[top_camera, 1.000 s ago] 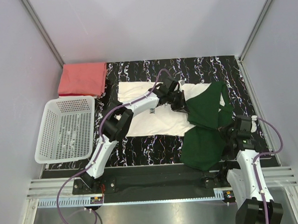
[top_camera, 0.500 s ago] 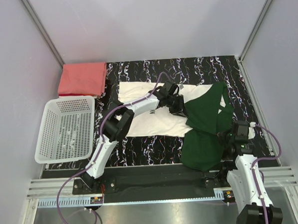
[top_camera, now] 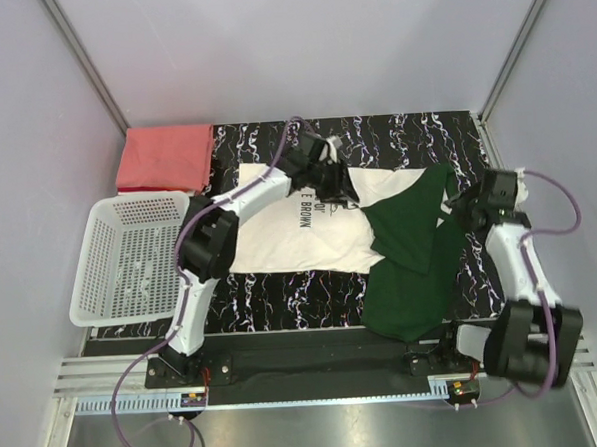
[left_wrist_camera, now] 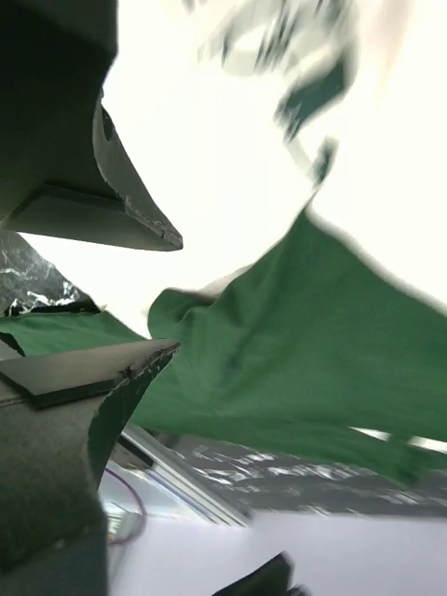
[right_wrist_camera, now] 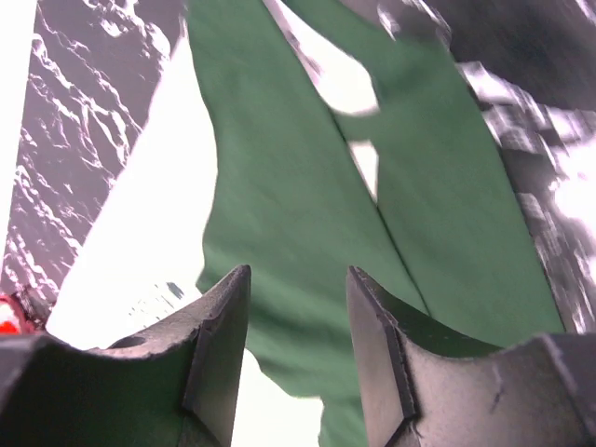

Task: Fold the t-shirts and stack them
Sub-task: Fold the tshirt

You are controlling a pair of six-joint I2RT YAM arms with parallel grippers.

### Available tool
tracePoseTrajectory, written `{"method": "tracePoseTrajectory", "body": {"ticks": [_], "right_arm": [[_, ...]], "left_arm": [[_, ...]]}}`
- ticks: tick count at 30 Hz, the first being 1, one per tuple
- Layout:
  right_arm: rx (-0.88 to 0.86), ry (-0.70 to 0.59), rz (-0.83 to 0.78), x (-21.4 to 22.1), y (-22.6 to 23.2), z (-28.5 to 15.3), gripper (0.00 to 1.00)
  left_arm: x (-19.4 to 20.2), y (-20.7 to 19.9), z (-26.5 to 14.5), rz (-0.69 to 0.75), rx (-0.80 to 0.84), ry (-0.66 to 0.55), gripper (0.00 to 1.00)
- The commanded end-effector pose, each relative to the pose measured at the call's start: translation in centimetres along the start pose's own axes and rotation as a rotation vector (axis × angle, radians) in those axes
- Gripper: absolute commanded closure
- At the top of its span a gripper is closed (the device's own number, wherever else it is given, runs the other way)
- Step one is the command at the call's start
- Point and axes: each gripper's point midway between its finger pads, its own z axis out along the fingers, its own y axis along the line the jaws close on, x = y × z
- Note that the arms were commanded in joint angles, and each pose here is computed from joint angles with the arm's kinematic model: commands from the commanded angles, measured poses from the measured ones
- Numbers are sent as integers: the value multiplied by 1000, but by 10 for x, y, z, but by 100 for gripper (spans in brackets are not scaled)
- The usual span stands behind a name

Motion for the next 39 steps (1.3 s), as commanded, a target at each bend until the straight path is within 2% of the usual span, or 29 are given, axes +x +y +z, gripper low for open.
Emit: {"method": "tracePoseTrajectory", "body": {"ticks": [1,4,8,9,14,24,32,39], "right_arm": [[-149,30,-79,-45,38,39,47],[-185,118,-85,-60,50,76,48],[-213,143,-61,-76,62,110,47],[-219,139,-5,-89,65,131,47],[-290,177,32,-102,82,154,47],[-274,238,116,-107,80,208,48],[-280,306,192,-95,79,221,52],[-259,309,213,-94,74,235,52]], "left_arm": [[-63,5,-44,43,14,-154,53],[-89,38,-49,17,-20,-195,52],[-118,83,-48,-48,-52,-234,53],[-124,111,-38,-98,-67,-229,53],[-141,137,-37,-143,-68,-256,53],[-146,165,-36,-174,-107,-282,53],[-138,173,-28,-201,-98,-266,53],[-135,174,-28,-210,-91,-269,53]]}}
